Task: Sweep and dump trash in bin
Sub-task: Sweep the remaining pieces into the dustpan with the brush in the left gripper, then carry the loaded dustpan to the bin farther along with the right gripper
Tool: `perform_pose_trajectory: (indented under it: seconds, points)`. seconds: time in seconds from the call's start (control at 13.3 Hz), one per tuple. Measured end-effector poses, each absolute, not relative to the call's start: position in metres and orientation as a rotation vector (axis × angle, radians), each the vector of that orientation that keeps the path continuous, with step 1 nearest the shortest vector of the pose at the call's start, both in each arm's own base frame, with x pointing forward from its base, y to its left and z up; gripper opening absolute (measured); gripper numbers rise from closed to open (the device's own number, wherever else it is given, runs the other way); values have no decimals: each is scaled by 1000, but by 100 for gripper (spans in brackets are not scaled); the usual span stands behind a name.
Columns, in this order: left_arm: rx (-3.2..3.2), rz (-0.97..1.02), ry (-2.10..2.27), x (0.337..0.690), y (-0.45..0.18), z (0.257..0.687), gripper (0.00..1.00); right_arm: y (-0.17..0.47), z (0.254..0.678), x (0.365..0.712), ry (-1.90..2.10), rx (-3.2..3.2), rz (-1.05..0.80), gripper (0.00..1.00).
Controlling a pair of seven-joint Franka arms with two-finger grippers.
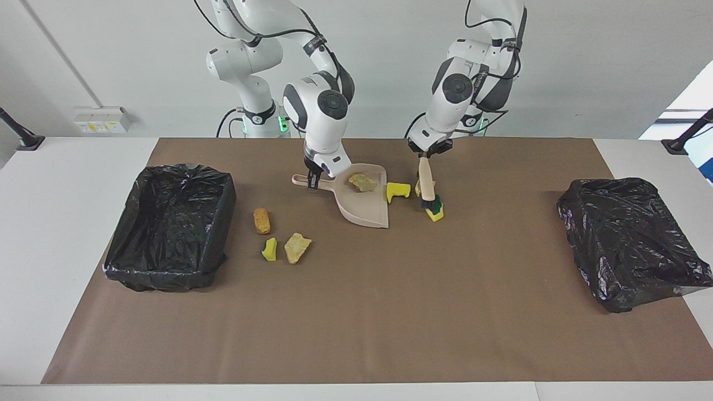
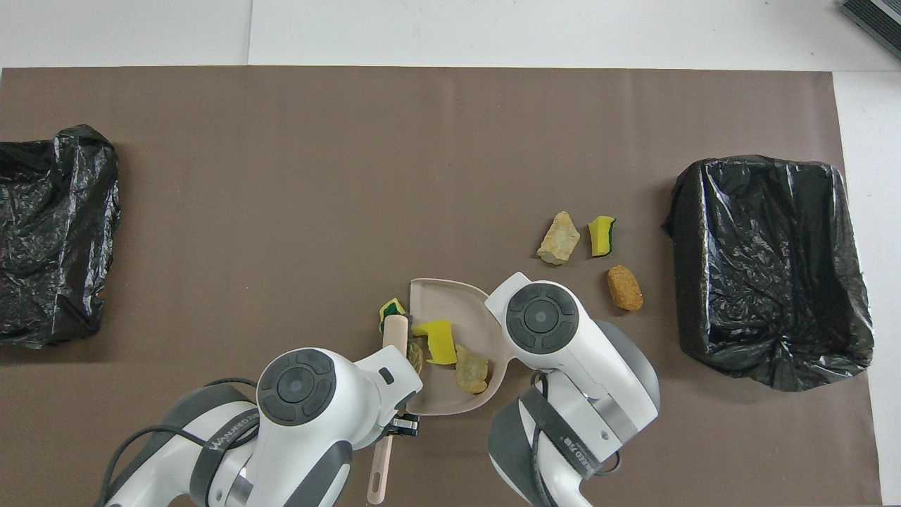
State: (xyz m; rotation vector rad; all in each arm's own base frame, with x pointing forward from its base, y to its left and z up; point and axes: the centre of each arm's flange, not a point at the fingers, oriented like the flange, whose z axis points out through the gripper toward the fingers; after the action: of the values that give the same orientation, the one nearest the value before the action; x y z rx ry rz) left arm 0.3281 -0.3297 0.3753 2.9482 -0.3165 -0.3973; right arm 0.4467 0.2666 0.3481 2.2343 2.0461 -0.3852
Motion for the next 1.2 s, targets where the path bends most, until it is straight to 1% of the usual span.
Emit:
perform_pose_trajectory:
  seconds: [0.3, 0.6, 0.75, 0.9, 1.05, 1.2]
  points:
    - [2828, -370, -428, 319, -372, 391, 25, 267, 348, 447, 2046, 2234, -385, 32]
    - [2790, -378, -416, 318, -383, 393, 25, 267, 348, 447, 2046, 2234, -385, 32]
    - [2801, -421, -409, 301, -394, 392, 25, 267, 348, 447, 2046, 2234, -385, 32]
    - [2817, -483, -411, 275, -408, 393, 25, 266, 348, 447, 2041, 2238, -386, 32]
    - [2843, -542, -382, 256, -414, 393, 25, 266, 348, 446, 2027, 2250, -388, 32]
    - [2852, -558, -415, 229, -425, 399, 25, 266, 348, 446, 2026, 2252, -390, 32]
